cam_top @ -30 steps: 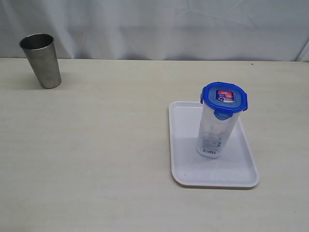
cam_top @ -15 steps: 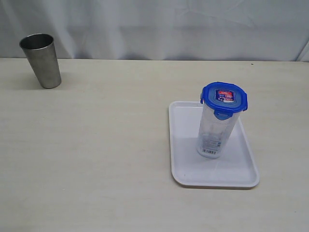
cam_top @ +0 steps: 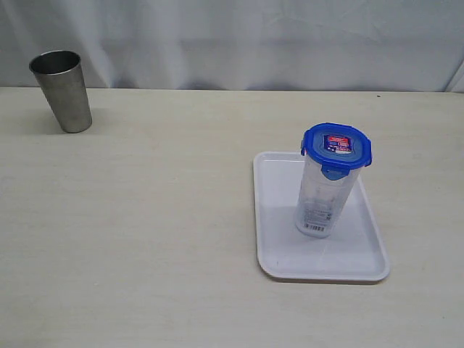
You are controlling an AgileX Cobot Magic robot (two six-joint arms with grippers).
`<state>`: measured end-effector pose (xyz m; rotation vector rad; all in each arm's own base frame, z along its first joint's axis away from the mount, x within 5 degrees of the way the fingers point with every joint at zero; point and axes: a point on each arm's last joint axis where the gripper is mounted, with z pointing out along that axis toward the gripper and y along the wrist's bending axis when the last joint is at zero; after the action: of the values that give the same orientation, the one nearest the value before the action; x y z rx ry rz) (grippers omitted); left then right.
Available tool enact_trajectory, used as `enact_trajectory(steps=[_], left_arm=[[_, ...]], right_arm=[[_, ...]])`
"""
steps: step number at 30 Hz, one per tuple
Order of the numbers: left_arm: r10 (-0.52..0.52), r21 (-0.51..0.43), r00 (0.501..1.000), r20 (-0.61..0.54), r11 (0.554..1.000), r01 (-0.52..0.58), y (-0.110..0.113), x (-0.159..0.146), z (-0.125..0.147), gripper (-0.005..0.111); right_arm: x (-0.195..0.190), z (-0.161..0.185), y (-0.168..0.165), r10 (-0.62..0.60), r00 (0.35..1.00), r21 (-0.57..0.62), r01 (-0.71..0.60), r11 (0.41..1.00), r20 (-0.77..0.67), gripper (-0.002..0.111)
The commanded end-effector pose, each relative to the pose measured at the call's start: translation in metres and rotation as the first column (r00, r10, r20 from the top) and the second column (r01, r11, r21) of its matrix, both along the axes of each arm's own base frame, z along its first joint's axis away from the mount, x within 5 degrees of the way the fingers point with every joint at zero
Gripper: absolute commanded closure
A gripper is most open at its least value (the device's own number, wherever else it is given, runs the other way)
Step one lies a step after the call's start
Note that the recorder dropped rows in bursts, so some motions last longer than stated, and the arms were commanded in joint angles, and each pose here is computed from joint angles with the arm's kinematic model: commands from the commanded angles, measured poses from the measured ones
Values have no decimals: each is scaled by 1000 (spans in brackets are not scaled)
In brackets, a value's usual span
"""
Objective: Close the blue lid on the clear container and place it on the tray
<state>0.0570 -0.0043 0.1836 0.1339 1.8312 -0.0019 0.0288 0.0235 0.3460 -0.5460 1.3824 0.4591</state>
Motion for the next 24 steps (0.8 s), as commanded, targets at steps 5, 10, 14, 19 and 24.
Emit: enact_trajectory(steps=[5, 10, 14, 19, 24], left_arm=[[0, -11, 1000, 6, 1000, 0, 0, 0, 0, 107], [0, -11, 1000, 10, 1000, 0, 0, 0, 0, 107], [-2, -61, 1000, 6, 998, 2, -2, 0, 0, 107], [-2, -56, 1000, 6, 998, 2, -1, 0, 0, 107], [-1, -30, 1000, 8, 1000, 1, -1, 0, 0, 107]], right_arm=[[0, -2, 0, -4, 1000, -11, 4, 1000, 1, 104], [0, -2, 0, -4, 1000, -11, 4, 1000, 1, 104], [0, -2, 0, -4, 1000, -11, 4, 1000, 1, 104], [0, -2, 0, -4, 1000, -11, 4, 1000, 1, 104], [0, -2, 0, -4, 1000, -11, 4, 1000, 1, 104]])
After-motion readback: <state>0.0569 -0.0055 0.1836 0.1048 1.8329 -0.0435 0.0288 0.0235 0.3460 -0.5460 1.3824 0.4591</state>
